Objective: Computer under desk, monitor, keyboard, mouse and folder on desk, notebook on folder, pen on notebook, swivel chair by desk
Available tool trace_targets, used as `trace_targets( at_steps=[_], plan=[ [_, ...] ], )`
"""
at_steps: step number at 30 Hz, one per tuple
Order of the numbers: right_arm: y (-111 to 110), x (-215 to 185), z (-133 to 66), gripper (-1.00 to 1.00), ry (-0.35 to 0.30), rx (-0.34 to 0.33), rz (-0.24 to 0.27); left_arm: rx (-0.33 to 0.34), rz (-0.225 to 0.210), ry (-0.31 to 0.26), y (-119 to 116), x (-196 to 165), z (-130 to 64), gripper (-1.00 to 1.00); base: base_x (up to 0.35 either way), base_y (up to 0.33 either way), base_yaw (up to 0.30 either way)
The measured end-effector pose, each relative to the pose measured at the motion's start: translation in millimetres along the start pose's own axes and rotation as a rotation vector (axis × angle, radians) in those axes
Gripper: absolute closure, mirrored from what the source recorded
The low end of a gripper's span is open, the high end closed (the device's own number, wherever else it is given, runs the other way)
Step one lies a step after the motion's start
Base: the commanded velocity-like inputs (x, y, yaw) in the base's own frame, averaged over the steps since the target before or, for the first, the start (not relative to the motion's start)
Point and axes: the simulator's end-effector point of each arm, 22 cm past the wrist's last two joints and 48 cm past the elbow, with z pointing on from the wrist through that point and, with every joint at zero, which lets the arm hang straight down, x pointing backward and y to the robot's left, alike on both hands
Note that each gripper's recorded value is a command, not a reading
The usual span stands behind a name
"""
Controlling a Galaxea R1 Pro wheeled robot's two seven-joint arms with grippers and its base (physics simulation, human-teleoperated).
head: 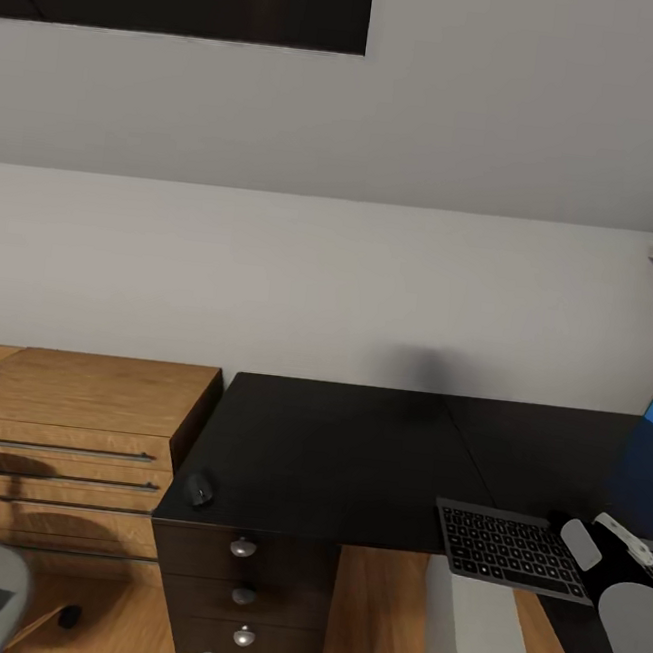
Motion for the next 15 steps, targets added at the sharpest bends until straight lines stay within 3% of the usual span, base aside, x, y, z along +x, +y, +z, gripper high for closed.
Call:
trace_targets(
  at_steps=[15],
  plan=[
    [2.5,1.4,-0.8,-1.00,0.002,-0.002,0.002,-0.004,0.000,-0.001,2.5,-0.6,0.8,-1.00,0.000,0.000,0.023]
  ],
)
